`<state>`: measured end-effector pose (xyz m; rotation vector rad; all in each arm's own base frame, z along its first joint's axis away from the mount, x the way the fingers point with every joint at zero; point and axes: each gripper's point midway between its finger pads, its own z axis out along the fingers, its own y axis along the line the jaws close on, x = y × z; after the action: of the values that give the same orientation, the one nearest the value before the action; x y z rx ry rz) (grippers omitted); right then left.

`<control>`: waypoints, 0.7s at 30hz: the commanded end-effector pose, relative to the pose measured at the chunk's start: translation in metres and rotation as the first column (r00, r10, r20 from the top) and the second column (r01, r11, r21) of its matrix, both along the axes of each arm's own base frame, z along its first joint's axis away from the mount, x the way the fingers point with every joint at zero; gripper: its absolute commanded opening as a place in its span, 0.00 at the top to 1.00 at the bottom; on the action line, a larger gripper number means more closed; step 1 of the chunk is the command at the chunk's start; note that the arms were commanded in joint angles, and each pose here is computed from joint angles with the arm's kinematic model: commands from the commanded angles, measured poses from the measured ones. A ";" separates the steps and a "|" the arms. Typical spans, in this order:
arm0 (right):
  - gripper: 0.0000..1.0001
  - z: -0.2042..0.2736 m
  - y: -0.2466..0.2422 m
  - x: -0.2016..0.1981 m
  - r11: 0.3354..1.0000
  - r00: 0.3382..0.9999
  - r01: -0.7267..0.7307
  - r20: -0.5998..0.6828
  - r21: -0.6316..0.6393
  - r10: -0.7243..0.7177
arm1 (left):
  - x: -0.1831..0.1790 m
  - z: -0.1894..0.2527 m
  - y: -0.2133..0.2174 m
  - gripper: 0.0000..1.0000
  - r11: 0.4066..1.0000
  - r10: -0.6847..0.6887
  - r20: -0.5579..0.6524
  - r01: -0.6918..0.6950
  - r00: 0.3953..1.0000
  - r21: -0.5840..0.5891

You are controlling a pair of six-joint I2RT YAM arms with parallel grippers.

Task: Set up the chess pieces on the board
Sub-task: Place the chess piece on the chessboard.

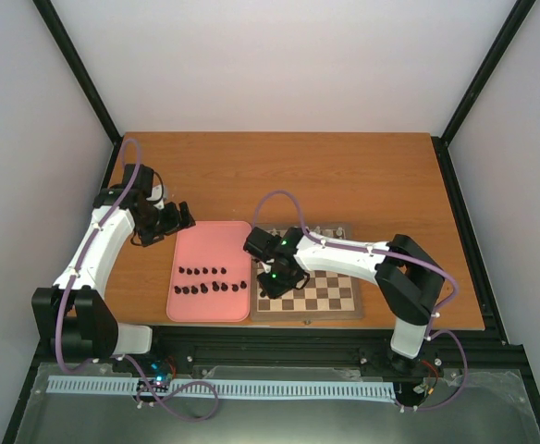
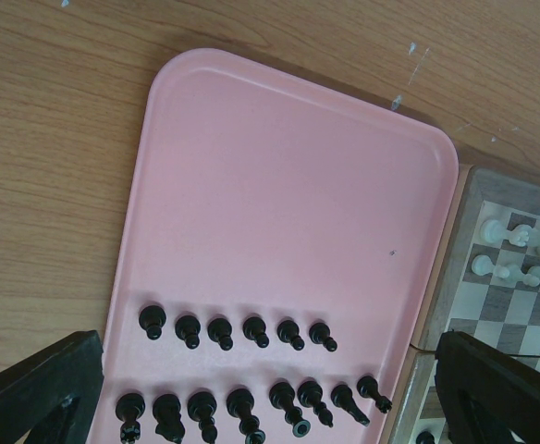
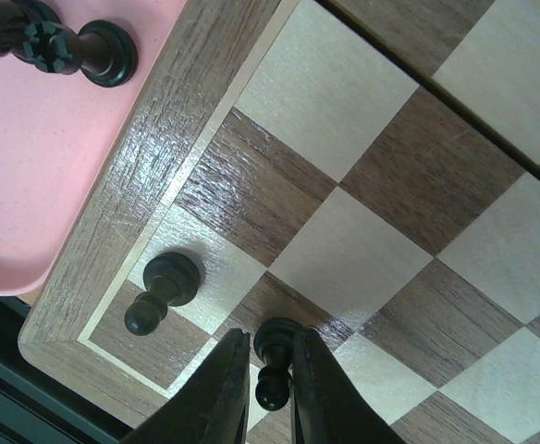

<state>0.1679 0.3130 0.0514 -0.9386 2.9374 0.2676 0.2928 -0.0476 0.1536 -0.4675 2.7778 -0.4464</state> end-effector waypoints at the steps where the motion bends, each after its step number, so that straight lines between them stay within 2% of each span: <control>1: 0.84 -0.007 0.003 -0.005 1.000 1.000 -0.022 -0.015 -0.003 0.022 | 0.003 0.005 0.000 0.00 1.000 0.009 0.024 -0.009 1.000 -0.009; 4: 0.82 -0.003 0.001 -0.003 1.000 1.000 -0.016 0.000 -0.008 0.016 | 0.003 0.005 0.000 0.00 1.000 0.009 0.022 -0.009 1.000 -0.009; 9: 0.65 0.013 -0.001 0.006 1.000 0.998 0.012 0.060 -0.003 -0.012 | 0.004 0.005 0.000 0.00 1.000 0.008 0.022 -0.008 1.000 -0.011; 21: 0.60 0.063 0.013 0.030 1.000 0.985 -0.005 0.172 0.027 0.001 | 0.004 0.006 0.000 0.00 1.000 0.009 0.026 -0.008 1.000 -0.013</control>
<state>0.1842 0.3163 0.0788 -0.9113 2.8693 0.2032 0.2929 -0.0478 0.1537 -0.4672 2.7774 -0.4475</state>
